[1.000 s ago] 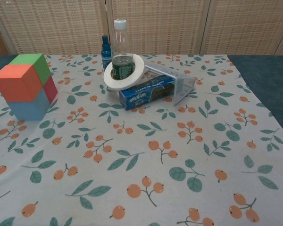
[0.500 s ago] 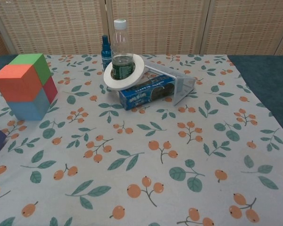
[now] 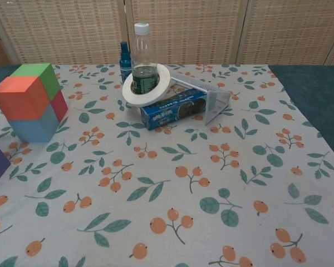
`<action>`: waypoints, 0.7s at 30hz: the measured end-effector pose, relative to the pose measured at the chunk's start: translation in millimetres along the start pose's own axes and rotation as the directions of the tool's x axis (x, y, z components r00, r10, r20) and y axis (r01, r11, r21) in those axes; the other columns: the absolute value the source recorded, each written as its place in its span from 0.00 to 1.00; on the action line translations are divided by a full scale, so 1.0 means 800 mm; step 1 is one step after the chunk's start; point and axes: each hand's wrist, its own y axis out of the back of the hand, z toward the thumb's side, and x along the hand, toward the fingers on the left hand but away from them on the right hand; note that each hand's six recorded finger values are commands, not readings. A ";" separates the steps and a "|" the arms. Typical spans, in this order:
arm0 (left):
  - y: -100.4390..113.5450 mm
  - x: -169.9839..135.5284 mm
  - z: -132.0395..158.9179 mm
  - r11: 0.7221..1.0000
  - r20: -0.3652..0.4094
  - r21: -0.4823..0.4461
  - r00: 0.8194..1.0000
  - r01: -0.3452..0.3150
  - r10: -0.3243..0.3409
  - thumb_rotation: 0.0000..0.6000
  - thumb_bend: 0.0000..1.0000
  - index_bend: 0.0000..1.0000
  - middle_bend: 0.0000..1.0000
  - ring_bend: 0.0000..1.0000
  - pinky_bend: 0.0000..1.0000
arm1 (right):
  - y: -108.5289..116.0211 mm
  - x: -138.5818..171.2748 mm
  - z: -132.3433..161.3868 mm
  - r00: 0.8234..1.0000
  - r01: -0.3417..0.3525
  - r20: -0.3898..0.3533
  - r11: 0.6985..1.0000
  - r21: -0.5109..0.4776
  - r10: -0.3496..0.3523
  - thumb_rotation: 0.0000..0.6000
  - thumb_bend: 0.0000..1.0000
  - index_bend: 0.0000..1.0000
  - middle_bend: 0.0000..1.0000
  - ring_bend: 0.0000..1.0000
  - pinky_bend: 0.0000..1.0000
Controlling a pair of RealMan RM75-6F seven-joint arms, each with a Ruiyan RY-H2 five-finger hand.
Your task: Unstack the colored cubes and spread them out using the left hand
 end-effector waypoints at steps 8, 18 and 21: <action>-0.029 0.017 0.023 0.998 0.052 0.054 0.998 0.026 -0.029 1.00 0.41 0.03 0.05 0.03 0.09 | 0.000 -0.002 -0.002 1.000 0.001 0.007 1.000 0.000 -0.001 1.00 0.13 0.00 0.00 0.00 0.00; -0.044 0.018 0.039 0.997 0.082 0.064 0.995 0.053 -0.058 1.00 0.41 0.08 0.15 0.29 0.10 | 0.003 -0.001 -0.003 1.000 0.005 0.007 1.000 -0.005 -0.005 1.00 0.13 0.00 0.00 0.00 0.00; -0.041 0.014 0.043 0.997 0.096 0.065 0.994 0.042 -0.049 1.00 0.41 0.10 0.18 0.34 0.11 | 0.003 -0.001 -0.003 1.000 0.007 0.008 1.000 -0.006 -0.007 1.00 0.13 0.00 0.00 0.00 0.00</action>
